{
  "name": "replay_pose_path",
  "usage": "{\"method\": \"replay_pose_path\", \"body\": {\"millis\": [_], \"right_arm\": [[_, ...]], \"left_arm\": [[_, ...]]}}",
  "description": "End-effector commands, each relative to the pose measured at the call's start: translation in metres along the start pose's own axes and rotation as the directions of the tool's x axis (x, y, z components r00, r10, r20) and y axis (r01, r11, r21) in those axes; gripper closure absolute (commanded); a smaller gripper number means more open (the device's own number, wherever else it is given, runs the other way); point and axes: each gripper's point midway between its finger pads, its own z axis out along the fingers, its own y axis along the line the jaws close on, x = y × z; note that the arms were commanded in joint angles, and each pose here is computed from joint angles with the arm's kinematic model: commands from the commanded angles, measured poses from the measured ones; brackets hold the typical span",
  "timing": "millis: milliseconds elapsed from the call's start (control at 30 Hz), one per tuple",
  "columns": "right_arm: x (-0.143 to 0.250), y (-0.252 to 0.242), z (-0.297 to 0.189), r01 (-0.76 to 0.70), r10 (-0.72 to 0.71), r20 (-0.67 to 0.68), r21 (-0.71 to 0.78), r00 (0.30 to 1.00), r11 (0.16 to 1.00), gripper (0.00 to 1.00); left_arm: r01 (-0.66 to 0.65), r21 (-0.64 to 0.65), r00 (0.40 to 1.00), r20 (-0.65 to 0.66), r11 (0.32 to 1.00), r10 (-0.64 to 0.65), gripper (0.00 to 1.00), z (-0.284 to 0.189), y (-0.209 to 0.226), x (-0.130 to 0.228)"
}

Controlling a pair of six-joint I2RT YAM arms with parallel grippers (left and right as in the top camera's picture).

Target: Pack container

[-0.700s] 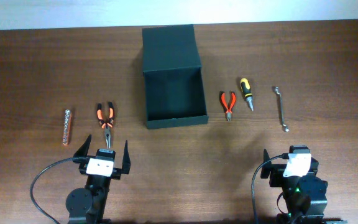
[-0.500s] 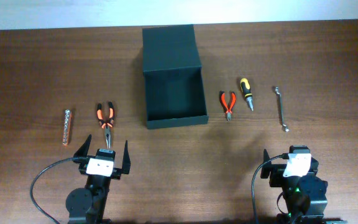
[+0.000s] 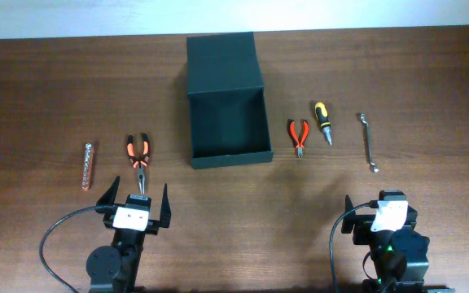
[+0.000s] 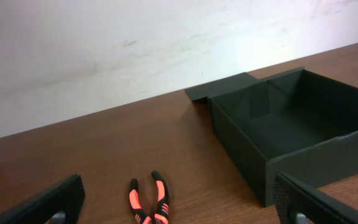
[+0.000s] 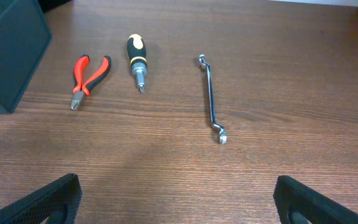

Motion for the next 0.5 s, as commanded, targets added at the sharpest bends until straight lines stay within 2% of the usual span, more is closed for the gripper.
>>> {"method": "replay_pose_path", "body": {"millis": [0,467], "right_arm": [[0.001,-0.0043,0.0006,-0.008,0.008,0.005,0.023,1.0,1.0,0.01],[-0.0009,-0.0044,0.0005,-0.009,0.009,0.012,0.023,1.0,1.0,0.01]], "left_arm": [[-0.006,-0.006,1.0,0.0,1.0,0.006,0.01,0.0,0.0002,0.0019],[-0.006,-0.006,1.0,0.004,1.0,0.006,0.01,0.0,0.0004,0.0009]]}}
